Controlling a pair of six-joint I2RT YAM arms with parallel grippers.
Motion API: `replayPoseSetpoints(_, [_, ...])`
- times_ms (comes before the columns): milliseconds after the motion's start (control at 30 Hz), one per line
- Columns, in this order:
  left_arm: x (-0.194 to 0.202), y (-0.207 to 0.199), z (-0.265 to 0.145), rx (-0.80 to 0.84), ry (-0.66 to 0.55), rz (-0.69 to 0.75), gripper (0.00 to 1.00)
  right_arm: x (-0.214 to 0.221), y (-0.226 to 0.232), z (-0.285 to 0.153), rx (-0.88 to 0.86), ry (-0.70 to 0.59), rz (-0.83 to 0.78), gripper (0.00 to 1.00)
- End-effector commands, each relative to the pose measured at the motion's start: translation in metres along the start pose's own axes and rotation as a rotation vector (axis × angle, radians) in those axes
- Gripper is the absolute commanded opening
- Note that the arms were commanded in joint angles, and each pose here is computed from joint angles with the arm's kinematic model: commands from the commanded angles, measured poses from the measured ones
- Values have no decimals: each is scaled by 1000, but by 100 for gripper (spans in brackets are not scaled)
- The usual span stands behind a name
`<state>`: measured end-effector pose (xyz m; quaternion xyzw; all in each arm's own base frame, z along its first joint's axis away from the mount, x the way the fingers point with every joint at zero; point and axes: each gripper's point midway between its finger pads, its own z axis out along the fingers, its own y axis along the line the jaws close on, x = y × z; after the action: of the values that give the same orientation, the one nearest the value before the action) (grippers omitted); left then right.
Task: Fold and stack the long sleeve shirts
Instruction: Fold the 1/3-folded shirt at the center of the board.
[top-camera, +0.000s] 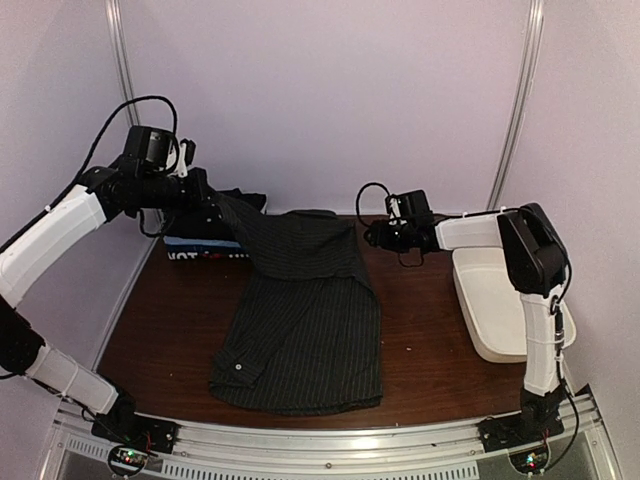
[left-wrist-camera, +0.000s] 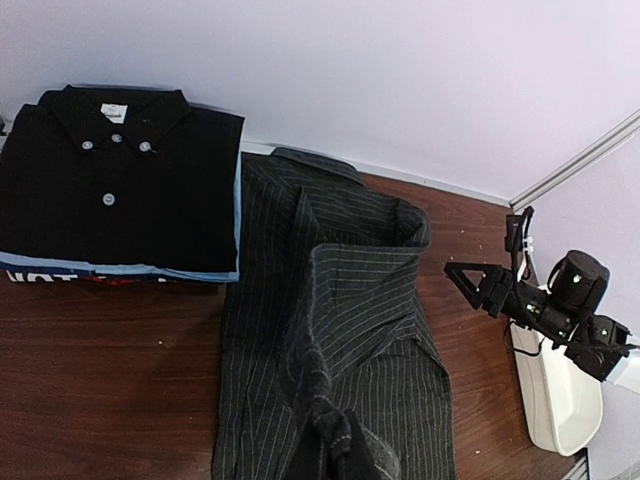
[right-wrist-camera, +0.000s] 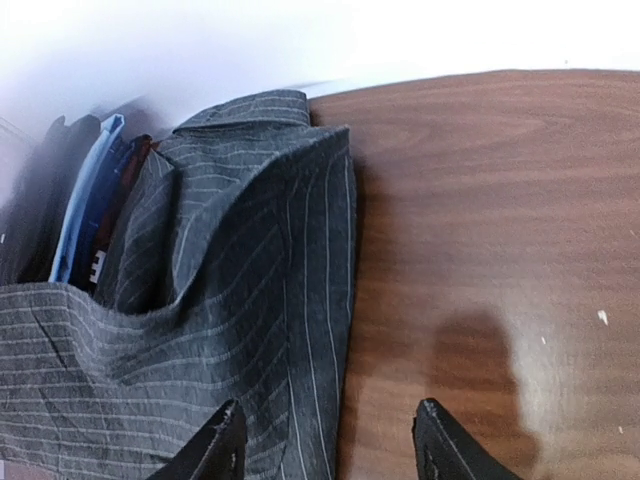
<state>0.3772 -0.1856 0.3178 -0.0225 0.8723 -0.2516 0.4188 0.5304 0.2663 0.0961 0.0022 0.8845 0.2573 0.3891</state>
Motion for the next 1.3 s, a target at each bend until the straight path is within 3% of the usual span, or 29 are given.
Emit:
replayPoseSetpoints(0, [-18,1,-10,11,-43,13,0,-15,17,22,-97,18,-4,59])
replayPoseSetpoints(233, [-28,14,-18,-19,-60,6,0,-27,32,38,-162,14,-17,68])
replayPoseSetpoints(733, [-69,56,-32,-143,-117,-23,0,-46,49,95,-278,-2,55,63])
replayPoseSetpoints(1033, [-71,87,-13,-195,-81,-50,0,-68,49,91,-319,-63,91,68])
replayPoseSetpoints(1267, [-95,108,-7,-222,-106,-61,0,-73,47,82,-325,-51,88,71])
